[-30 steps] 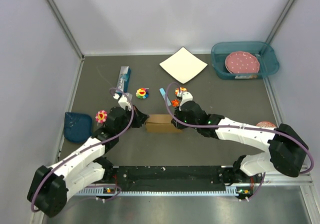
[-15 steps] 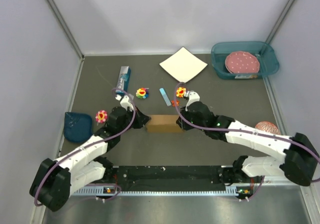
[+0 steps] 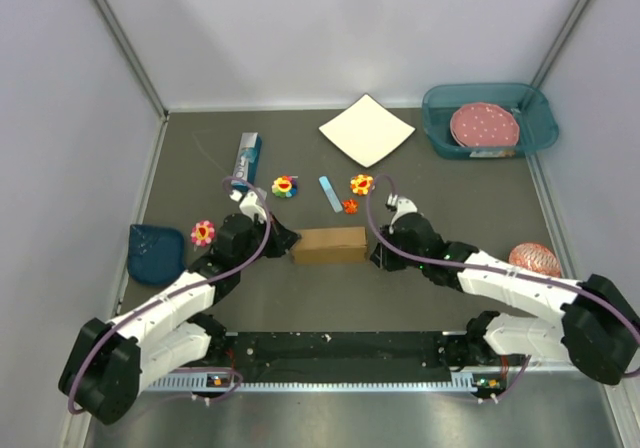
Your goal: Fold the paper box
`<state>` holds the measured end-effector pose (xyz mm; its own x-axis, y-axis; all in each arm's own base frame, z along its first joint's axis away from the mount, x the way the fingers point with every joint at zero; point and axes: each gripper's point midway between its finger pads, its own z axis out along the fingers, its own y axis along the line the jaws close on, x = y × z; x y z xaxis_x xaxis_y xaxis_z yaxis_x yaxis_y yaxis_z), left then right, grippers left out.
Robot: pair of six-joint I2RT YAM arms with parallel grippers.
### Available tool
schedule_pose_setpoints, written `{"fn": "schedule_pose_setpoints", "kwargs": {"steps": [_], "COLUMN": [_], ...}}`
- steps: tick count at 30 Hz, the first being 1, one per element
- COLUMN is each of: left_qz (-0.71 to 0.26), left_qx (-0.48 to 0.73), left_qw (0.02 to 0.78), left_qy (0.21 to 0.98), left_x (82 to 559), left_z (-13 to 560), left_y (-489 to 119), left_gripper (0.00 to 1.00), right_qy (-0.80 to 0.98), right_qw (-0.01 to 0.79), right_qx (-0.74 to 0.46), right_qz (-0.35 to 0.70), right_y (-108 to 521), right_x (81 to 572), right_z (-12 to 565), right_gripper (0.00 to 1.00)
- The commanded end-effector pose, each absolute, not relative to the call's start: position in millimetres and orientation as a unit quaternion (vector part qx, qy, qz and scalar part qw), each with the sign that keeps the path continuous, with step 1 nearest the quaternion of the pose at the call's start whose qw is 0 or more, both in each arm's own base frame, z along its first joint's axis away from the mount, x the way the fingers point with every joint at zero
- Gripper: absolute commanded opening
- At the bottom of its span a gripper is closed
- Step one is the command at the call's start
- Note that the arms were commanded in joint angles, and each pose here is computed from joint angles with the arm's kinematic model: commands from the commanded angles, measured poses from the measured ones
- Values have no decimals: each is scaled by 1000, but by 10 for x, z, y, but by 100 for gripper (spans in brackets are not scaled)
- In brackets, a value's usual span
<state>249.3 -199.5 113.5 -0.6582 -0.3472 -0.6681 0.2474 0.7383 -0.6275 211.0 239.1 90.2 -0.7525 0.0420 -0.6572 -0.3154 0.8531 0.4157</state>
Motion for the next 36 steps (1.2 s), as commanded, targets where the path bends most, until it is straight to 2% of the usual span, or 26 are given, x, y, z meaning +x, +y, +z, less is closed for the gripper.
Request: {"fn": "schedule_pose_setpoints", "kwargs": {"steps": [1, 6, 11, 16, 20, 24, 27, 36], "left_qz": [-319, -319, -315, -311, -311, -313, -313, -339], "left_qx": [-28, -26, -23, -20, -21, -17, -14, -9], "left_qw": [360, 361, 363, 365, 362, 360, 359, 359], "left_qy": [877, 876, 877, 877, 879, 879, 879, 869], "left_x": [2328, 2337, 2345, 2355, 2349, 2331, 2311, 2225], "left_z": [728, 751, 760, 759, 744, 729, 713, 784], "left_y": [-1883, -1890, -1881, -1871, -1874, -1877, -1876, -1932], "left_gripper": [0, 0, 0, 0, 0, 0, 0, 0], "right_qy": [905, 889, 830, 812, 828, 876, 888, 899], "right_qw": [316, 359, 442, 457, 434, 366, 346, 323], "right_qx": [-72, -56, -54, -74, -83, -87, -80, -87], "right_qz": [276, 278, 335, 355, 346, 301, 292, 281], "right_y": [2472, 2369, 2402, 2586, 2724, 2715, 2637, 2522], "right_x": [2057, 2100, 2190, 2296, 2378, 2329, 2240, 2014], "right_z": [747, 957, 1720, 1991, 1748, 1074, 833, 645], "right_gripper": [17, 15, 16, 16, 15, 13, 13, 14]}}
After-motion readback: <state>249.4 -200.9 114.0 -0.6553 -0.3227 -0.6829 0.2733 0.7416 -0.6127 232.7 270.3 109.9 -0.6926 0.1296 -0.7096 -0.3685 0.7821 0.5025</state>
